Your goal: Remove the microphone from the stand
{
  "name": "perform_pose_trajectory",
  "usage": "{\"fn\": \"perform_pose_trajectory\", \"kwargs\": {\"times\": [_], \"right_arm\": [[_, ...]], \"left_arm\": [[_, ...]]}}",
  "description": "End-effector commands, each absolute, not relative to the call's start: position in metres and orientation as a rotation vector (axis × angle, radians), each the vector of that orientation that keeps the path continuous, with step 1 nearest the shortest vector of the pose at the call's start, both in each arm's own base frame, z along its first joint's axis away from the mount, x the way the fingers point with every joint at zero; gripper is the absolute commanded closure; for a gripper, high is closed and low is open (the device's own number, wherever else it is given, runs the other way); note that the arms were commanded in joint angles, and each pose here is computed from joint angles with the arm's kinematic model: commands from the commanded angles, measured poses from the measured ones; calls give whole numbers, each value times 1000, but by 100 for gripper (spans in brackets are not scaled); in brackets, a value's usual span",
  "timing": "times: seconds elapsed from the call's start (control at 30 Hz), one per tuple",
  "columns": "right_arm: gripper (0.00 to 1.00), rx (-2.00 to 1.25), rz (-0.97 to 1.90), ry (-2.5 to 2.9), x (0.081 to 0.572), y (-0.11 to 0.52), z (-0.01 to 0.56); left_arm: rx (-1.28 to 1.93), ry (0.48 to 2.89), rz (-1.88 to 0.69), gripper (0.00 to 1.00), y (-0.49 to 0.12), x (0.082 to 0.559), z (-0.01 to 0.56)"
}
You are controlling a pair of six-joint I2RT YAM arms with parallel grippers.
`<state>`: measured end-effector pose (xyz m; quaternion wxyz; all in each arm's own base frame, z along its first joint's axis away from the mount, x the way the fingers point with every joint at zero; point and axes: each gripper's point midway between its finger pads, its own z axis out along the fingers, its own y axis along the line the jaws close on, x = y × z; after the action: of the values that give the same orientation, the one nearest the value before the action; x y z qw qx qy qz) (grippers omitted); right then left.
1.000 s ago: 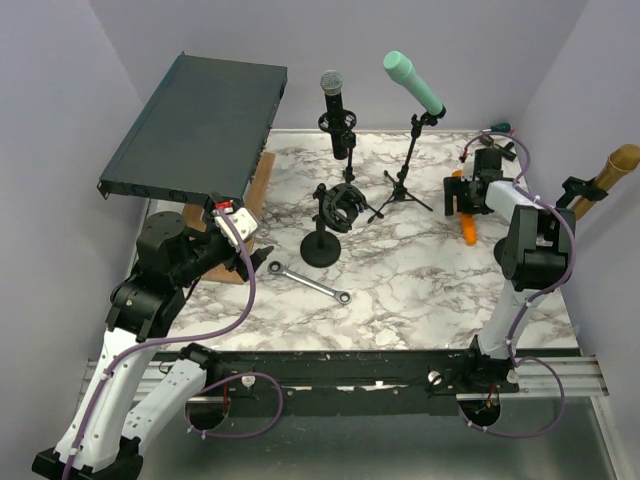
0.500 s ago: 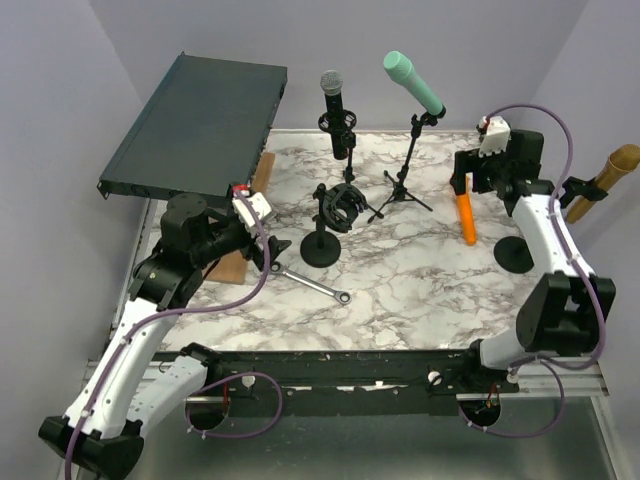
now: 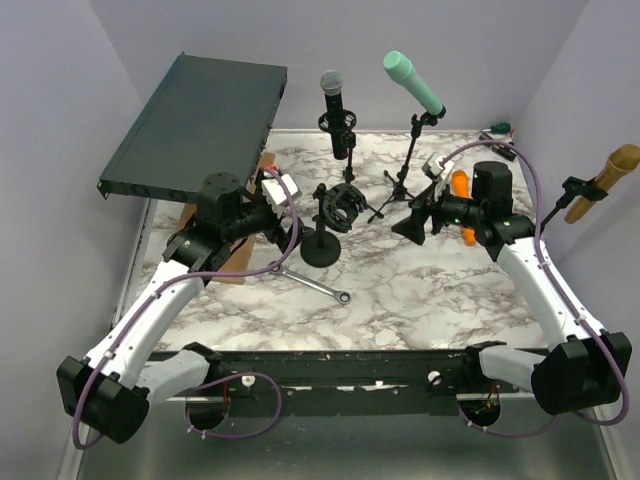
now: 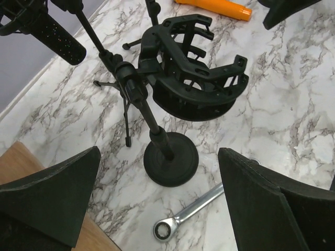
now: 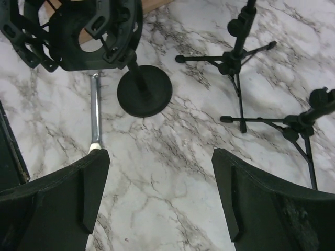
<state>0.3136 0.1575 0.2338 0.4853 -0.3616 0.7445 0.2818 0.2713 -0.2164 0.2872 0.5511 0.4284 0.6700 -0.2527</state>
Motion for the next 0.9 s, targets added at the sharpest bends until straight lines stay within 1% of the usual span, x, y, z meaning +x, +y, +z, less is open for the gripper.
{"fn": "perform_pose_trajectory", "kwargs": {"times": [0.0, 0.37, 0.47, 0.53, 0.57, 0.7, 0.8, 0.87], "right_arm": [[13, -964, 779, 1713, 304, 177, 237], [13, -970, 820, 1740, 302, 179, 200], [13, -971, 830, 1748, 302, 180, 194], [14, -970, 834, 1749, 301, 180, 192], [14, -969, 829, 1754, 300, 179, 189], [14, -976, 812, 1750, 298, 178, 185], [14, -975, 816, 1748, 298, 178, 184], [14, -974, 828, 1751, 298, 179, 183]], "left_arm": [[1008, 1533, -588, 1, -229, 293, 274], [1124, 1430, -529, 2, -247, 326, 227], [1135, 1407, -567, 5, -257, 334, 216], [1135, 1393, -592, 9, -263, 339, 210], [1122, 1376, -617, 12, -268, 347, 207], [1088, 1365, -650, 20, -269, 356, 206], [1067, 1350, -687, 29, -269, 357, 206], [1059, 1344, -708, 37, -270, 357, 205]]}}
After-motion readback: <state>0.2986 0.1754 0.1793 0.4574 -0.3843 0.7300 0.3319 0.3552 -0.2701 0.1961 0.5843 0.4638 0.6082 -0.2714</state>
